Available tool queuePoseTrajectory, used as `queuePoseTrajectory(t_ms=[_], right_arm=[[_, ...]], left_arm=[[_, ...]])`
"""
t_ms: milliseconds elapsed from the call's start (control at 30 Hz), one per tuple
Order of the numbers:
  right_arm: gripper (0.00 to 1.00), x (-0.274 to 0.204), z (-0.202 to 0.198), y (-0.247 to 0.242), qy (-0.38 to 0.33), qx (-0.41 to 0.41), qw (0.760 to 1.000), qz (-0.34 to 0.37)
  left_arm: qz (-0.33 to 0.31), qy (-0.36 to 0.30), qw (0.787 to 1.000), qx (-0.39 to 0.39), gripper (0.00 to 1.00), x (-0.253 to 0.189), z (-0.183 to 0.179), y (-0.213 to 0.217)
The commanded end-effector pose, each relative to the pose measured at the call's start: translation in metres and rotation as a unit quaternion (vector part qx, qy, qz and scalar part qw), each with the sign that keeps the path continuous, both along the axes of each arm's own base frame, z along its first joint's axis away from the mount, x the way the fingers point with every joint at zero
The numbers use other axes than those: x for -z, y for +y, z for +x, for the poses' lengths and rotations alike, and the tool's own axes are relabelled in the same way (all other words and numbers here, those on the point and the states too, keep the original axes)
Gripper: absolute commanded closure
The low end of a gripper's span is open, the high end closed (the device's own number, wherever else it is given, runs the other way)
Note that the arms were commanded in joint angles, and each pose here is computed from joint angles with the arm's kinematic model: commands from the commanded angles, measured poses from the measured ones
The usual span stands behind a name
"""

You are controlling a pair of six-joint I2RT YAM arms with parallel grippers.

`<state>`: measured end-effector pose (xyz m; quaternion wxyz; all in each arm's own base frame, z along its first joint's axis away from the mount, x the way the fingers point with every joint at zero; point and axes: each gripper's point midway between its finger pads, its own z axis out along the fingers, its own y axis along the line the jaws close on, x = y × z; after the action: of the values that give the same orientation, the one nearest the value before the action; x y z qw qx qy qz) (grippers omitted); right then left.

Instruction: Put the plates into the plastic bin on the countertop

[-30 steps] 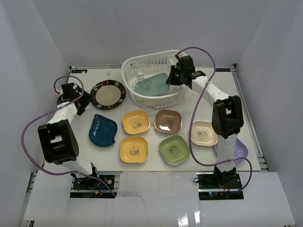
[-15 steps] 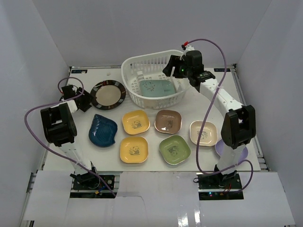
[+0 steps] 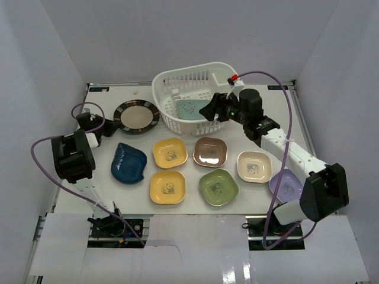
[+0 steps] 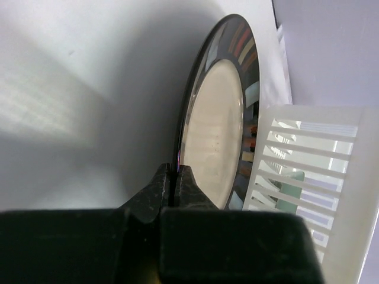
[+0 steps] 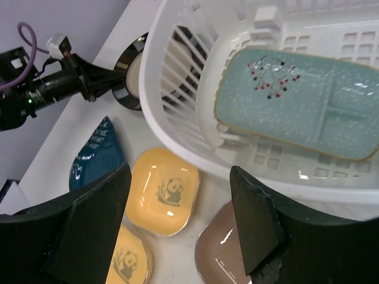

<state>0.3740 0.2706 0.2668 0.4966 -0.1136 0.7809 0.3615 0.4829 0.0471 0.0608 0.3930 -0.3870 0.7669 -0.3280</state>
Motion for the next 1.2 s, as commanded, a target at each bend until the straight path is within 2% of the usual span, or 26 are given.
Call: queuePoseTrajectory(t_ms=[0,67,100,167,200,300,433,533,700,900,1000,1033,1067,1133,1167], right_arm=[[0.26,-0.015,-0.02,0.013,-0.025,-0.047,0.998,0.027],[0.23,-0.015,-0.028,0.02,-0.023,-0.068,0.997,0.03],[0.15,-0.021,-0.033,0.026,-0.026,-0.086,0.995,0.035],[0.08,-0.024,-0.04,0.037,-0.023,-0.112,0.993,0.035],[0.04,-0.035,-0.043,0.043,-0.031,-0.125,0.991,0.038],[0.02,-0.041,-0.054,0.057,-0.035,-0.15,0.987,0.04],[0.05,-0.057,-0.057,0.076,-0.038,-0.167,0.984,0.051],[0.07,-0.063,-0.053,0.086,-0.029,-0.176,0.982,0.066],[0.1,-0.088,-0.034,0.101,-0.037,-0.172,0.981,0.08],[0.1,-0.053,-0.003,0.109,0.012,-0.128,0.99,0.058],[0.05,-0.041,0.002,0.103,0.018,-0.108,0.993,0.048],[0.01,-0.041,0.002,0.102,0.018,-0.108,0.993,0.049],[0.22,-0.044,0.002,0.102,0.015,-0.105,0.993,0.056],[0.55,-0.046,-0.001,0.1,0.013,-0.104,0.992,0.067],[0.81,-0.049,-0.001,0.099,0.01,-0.1,0.992,0.074]], left_arm=[[0.007,-0.045,0.998,-0.043,1.0,-0.043,-0.013,0.02],[-0.007,-0.091,0.994,-0.054,1.0,-0.078,-0.018,0.02],[-0.002,-0.124,0.991,-0.058,1.0,-0.108,-0.028,0.018],[0.006,-0.161,0.985,-0.062,1.0,-0.142,-0.036,0.016],[0.017,-0.193,0.979,-0.061,1.0,-0.174,-0.046,0.013],[0.043,-0.257,0.964,-0.062,1.0,-0.231,-0.071,0.004],[0.06,-0.308,0.948,-0.057,1.0,-0.276,-0.102,-0.009],[0.035,-0.321,0.946,0.002,1.0,-0.288,-0.114,-0.035],[-0.012,-0.309,0.945,0.109,1.0,-0.277,-0.131,-0.085],[-0.042,-0.326,0.922,0.204,1.0,-0.282,-0.153,-0.136],[-0.048,-0.335,0.913,0.226,1.0,-0.286,-0.16,-0.147],[-0.052,-0.332,0.912,0.234,1.0,-0.285,-0.161,-0.149],[-0.055,-0.331,0.911,0.241,1.0,-0.285,-0.162,-0.152],[-0.061,-0.316,0.916,0.242,1.0,-0.276,-0.161,-0.153],[-0.059,-0.31,0.918,0.239,1.0,-0.273,-0.16,-0.152]])
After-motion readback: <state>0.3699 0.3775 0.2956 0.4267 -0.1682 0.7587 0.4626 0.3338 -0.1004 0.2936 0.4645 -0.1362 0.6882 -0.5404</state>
